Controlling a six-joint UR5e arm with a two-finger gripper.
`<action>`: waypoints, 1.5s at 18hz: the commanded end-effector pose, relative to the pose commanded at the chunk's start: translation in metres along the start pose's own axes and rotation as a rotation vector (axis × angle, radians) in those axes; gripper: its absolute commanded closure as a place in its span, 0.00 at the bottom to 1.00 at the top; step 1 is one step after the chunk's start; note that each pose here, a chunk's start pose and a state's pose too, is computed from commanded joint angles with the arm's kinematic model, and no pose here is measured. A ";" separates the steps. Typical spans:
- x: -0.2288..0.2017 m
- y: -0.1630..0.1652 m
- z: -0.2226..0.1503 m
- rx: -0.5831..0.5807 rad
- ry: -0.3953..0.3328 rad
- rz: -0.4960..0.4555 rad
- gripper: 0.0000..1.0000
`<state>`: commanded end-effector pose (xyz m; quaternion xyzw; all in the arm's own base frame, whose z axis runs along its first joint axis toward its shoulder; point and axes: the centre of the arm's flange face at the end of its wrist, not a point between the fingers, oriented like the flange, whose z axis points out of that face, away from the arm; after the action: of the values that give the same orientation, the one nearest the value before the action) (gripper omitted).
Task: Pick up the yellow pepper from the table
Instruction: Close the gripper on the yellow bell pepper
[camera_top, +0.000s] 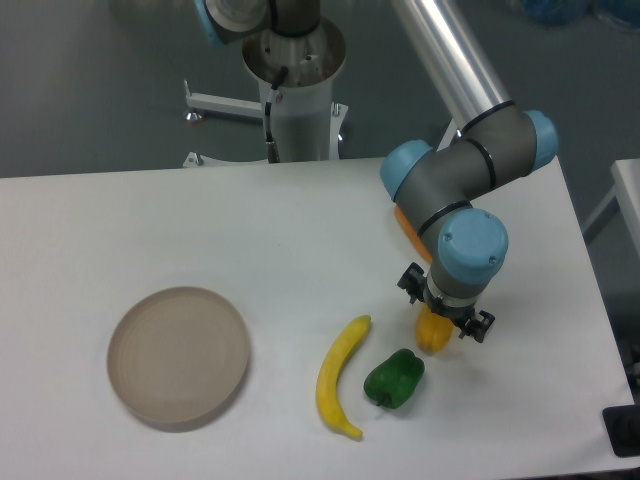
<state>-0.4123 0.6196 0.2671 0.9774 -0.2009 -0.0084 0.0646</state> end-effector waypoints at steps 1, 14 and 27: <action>0.000 0.000 0.000 0.000 0.000 -0.003 0.00; -0.002 0.004 0.003 0.002 0.012 -0.019 0.60; 0.012 0.013 -0.077 0.109 -0.066 -0.013 0.63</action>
<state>-0.4034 0.6126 0.3455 0.9800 -0.1968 -0.0301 0.0043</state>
